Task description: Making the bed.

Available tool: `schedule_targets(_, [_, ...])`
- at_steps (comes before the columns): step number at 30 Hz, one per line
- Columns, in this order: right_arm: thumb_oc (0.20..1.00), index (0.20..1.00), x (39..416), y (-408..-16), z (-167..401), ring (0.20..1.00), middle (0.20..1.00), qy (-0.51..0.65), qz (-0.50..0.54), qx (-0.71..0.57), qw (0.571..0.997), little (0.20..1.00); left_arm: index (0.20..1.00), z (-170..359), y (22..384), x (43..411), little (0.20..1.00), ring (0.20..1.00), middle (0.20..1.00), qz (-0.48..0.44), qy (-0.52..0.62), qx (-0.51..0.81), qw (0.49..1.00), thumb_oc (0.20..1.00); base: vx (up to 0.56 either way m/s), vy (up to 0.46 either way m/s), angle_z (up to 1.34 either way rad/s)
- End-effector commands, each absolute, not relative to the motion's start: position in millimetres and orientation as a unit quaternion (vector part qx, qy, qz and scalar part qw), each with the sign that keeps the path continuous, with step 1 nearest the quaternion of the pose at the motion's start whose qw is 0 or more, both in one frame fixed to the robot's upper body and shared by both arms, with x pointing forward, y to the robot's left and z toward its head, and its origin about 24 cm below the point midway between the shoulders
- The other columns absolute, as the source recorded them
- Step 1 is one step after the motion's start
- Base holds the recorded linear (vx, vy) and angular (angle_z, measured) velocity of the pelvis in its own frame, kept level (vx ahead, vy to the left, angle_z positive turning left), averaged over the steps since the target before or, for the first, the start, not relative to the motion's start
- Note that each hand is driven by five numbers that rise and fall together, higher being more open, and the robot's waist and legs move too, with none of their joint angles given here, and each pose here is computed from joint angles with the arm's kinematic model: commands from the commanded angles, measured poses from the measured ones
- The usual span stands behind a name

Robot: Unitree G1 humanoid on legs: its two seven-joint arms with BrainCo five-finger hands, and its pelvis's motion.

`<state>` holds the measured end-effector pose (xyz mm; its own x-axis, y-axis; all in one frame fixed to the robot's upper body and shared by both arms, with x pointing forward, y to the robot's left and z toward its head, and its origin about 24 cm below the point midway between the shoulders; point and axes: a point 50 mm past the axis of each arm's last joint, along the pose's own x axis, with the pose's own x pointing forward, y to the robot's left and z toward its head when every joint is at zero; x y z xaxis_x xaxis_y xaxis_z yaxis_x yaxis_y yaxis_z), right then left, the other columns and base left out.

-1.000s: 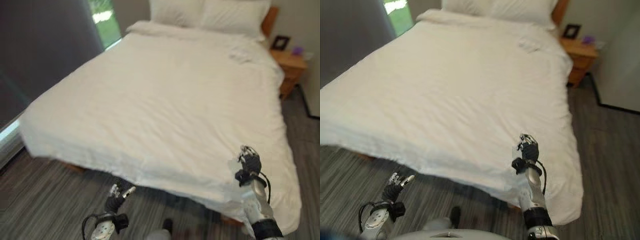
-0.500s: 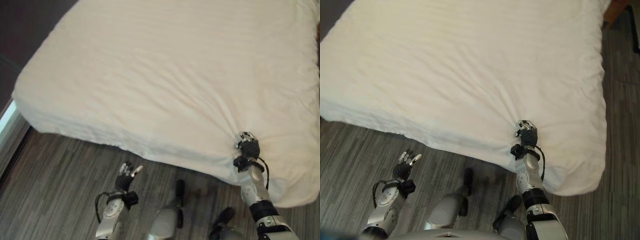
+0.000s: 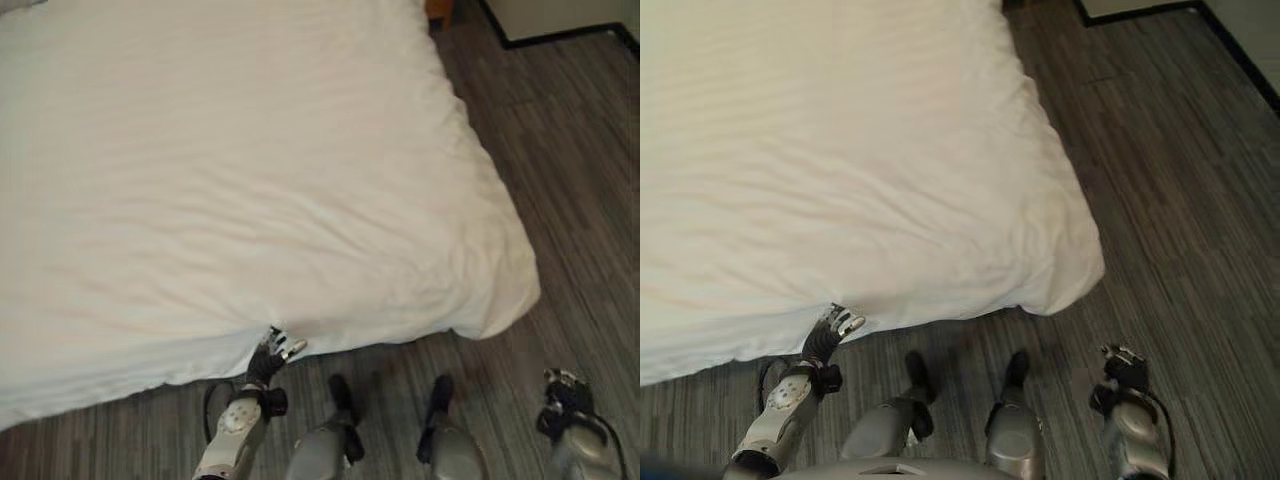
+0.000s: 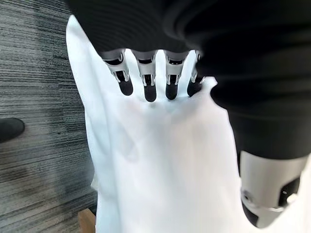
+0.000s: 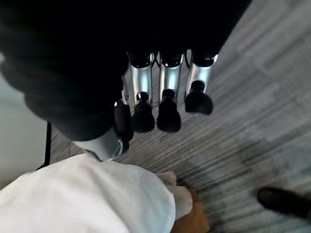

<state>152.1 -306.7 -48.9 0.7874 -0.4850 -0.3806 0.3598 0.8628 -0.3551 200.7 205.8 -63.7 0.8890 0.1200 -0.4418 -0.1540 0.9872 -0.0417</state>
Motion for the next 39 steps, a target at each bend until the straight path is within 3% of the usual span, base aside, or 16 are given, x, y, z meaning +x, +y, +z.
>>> schedule_targets(1, [1.000, 1.000, 204, -294, -1, 1.000, 1.000, 0.115, -0.151, -0.218, 0.957, 1.000, 1.000, -29, 154, 235, 1.000, 1.000, 1.000, -0.044, 0.125, -0.065, 0.989, 1.000, -0.08, -0.093, -0.71])
schedule_targets(3, [1.000, 1.000, 227, -268, 21, 1.000, 1.000, 0.055, -0.099, -0.220, 0.969, 1.000, 1.000, -29, 151, 238, 1.000, 1.000, 1.000, -0.039, 0.125, -0.070, 0.989, 1.000, -0.10, -0.084, -0.75])
schedule_targets(13, [1.000, 1.000, 246, -210, 30, 1.000, 1.000, 0.006, 0.008, -0.207, 0.978, 1.000, 1.000, 0, 103, 271, 1.000, 1.000, 1.000, -0.096, 0.081, -0.126, 0.984, 1.000, -0.01, 0.045, -1.34])
schedule_targets(18, [1.000, 1.000, 242, -210, 23, 1.000, 1.000, 0.022, 0.008, -0.210, 0.977, 1.000, 1.000, 11, 93, 275, 1.000, 1.000, 1.000, -0.114, 0.065, -0.138, 0.982, 1.000, -0.13, -0.006, -0.98])
schedule_targets(29, [1.000, 1.000, 253, -207, 39, 1.000, 1.000, -0.008, 0.040, -0.180, 0.983, 1.000, 1.000, 18, 106, 273, 1.000, 1.000, 1.000, -0.101, 0.044, -0.159, 0.981, 1.000, -0.01, -0.172, -0.53])
schedule_targets(39, [1.000, 1.000, 269, -187, 43, 1.000, 1.000, -0.027, 0.071, -0.194, 0.978, 1.000, 1.000, 68, 89, 290, 1.000, 1.000, 1.000, -0.136, -0.068, -0.109, 0.982, 1.000, 0.15, 0.062, -0.17])
